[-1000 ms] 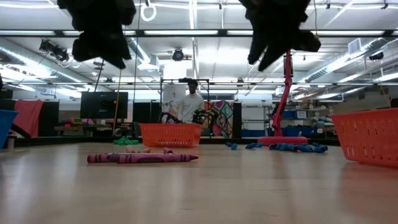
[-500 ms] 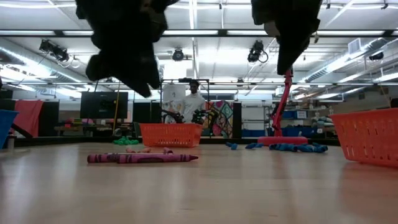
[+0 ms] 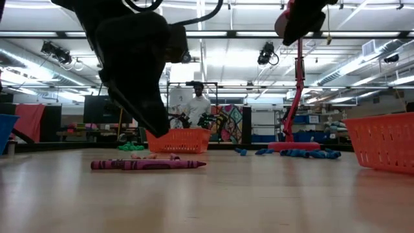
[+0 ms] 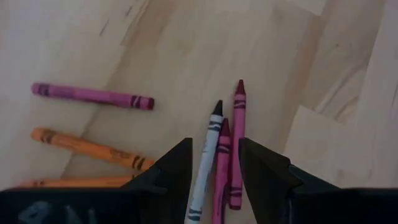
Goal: Sort crayons
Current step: Put the orange crayon into the bottom orange bin
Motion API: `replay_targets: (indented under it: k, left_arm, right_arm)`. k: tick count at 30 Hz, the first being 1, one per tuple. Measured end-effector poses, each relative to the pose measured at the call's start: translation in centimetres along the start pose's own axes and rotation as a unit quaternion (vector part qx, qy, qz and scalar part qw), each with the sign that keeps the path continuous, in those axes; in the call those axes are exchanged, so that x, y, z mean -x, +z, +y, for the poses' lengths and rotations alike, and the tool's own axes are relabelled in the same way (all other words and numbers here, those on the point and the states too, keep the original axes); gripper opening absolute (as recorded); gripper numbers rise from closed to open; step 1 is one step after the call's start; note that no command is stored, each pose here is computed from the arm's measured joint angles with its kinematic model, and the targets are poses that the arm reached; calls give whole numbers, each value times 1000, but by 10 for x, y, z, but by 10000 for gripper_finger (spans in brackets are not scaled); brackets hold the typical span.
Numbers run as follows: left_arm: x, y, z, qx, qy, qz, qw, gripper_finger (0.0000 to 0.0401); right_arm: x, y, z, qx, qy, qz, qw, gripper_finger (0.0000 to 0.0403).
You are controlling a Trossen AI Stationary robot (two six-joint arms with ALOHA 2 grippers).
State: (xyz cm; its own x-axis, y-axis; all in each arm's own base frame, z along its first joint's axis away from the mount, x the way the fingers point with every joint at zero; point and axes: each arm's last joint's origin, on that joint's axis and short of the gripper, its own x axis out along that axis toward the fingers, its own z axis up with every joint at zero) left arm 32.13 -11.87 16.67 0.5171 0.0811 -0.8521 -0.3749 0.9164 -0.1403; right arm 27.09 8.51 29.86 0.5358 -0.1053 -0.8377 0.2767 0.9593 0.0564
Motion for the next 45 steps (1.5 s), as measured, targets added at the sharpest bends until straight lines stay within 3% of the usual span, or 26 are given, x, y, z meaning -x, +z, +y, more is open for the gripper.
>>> replay_targets:
  k: [4, 6, 11, 16, 25, 45]
  left_arm:
    - [0, -2, 3, -36, 20, 7, 999, 141]
    - [0, -6, 6, -24, 38, 24, 999, 141]
    - [0, -9, 23, 99, 96, 64, 988, 141]
    - [5, 3, 43, 198, 101, 91, 971, 141]
    - [-5, 11, 80, 372, 97, 146, 912, 141]
    - [-19, 10, 90, 452, 118, 146, 872, 141]
  right_arm:
    - [-1, -1, 7, -10, 9, -10, 1000, 114]
    - [-1, -1, 10, -13, 13, -13, 1000, 114]
    - [-1, -3, 16, -20, 19, -16, 999, 114]
    - [1, -6, 19, -18, 19, -16, 1000, 114]
    - [1, -9, 18, -20, 3, -8, 1000, 114]
    - [1, -8, 19, -23, 1, -18, 1000, 114]
